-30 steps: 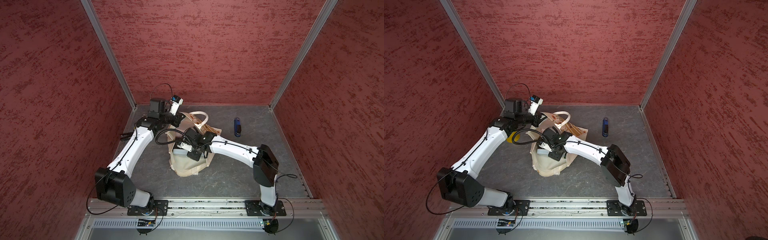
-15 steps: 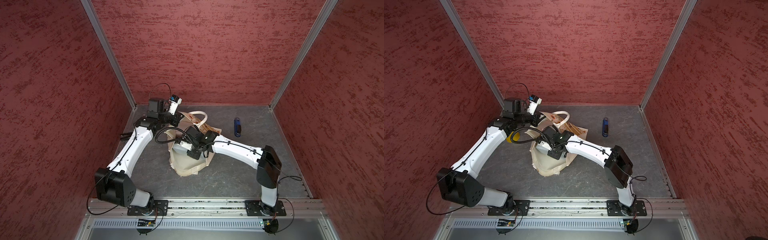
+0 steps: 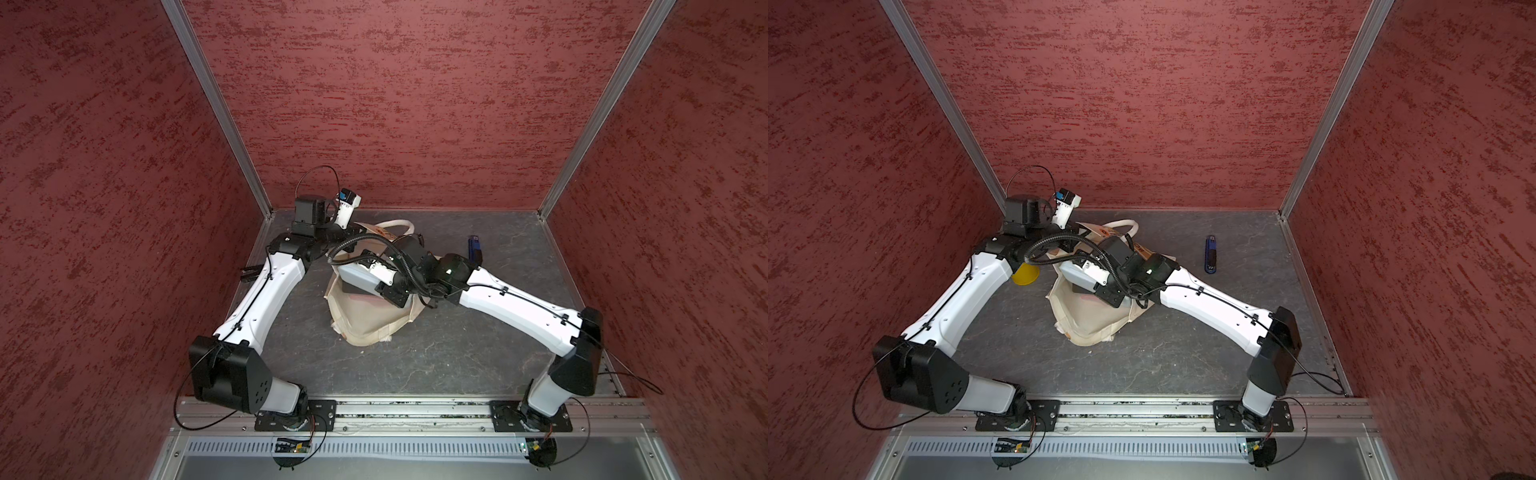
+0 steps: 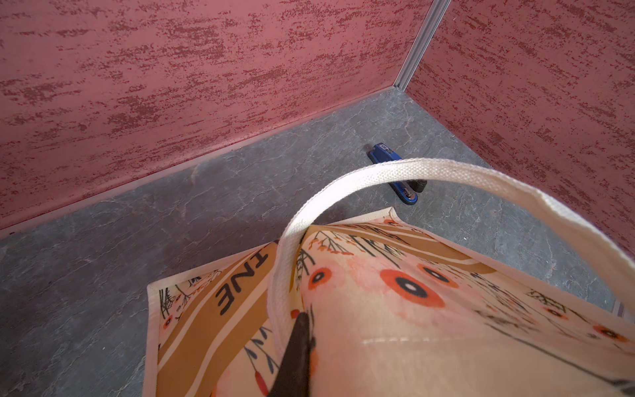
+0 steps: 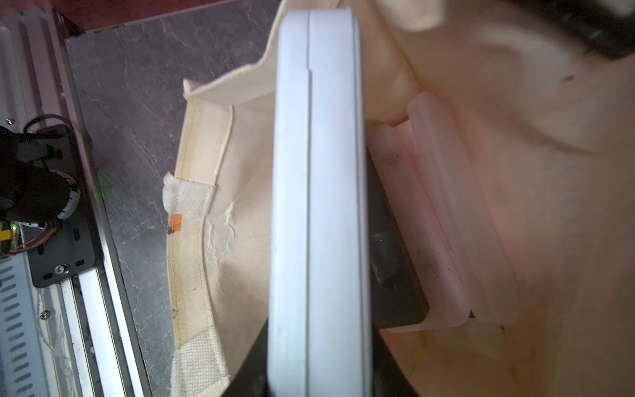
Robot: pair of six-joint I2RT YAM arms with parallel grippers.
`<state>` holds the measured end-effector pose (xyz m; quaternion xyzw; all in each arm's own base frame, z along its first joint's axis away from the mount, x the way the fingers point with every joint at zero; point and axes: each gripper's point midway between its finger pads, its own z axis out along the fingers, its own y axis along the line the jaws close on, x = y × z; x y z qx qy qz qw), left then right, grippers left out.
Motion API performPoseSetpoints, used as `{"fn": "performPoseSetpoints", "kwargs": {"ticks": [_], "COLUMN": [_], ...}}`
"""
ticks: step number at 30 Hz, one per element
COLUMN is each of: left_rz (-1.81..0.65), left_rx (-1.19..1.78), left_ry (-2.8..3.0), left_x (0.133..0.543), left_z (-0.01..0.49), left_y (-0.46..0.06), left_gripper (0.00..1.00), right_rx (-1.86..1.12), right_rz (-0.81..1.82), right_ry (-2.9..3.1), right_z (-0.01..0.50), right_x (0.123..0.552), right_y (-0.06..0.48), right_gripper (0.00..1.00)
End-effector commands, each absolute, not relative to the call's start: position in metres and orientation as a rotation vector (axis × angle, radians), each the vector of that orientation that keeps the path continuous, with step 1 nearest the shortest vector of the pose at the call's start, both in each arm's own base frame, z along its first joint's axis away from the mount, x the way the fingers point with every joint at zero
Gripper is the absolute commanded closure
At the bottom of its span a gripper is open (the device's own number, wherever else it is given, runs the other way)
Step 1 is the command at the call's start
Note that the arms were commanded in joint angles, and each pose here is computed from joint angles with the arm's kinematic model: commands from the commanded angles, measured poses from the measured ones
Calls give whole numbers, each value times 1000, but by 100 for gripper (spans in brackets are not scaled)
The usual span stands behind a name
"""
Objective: Take out the pencil case from the canvas bag
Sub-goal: Pick up the pencil case from the canvas bag, then place the pencil case at the center of the board.
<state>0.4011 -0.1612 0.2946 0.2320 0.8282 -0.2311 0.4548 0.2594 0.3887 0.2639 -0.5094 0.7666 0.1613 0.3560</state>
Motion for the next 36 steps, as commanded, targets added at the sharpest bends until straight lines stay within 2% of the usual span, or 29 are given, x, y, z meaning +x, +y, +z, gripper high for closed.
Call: {"fn": "performPoseSetpoints", "kwargs": {"ticks": [1,10,17,22,27,36], "left_rz": [-534,-477,-463,-452,-445,-441], "left_rx": [524,486,471,467,468,458], "left_ry": [1986,1995,2001,2002,2012,2026], "left_x": [412,417,418,417,419,421], "left_z": [311,311,311,311,308,303], "left_y": [-152,-141,-137,-136,-138,-138], "left_gripper": [100,100,100,100,100,100], "right_rx": [-1194,-942,-671,-490,-331,-103], "right_rz": [553,654,620,561,511,543], "right_ry": [1819,1594,1503,1520,1616,1874], "right_z": [321,404,466,487,475,395], "right_x": [255,246,260,275,301,350], "right_y": [395,369,333,296,250,185], "right_gripper": [100,100,100,100,100,100]}}
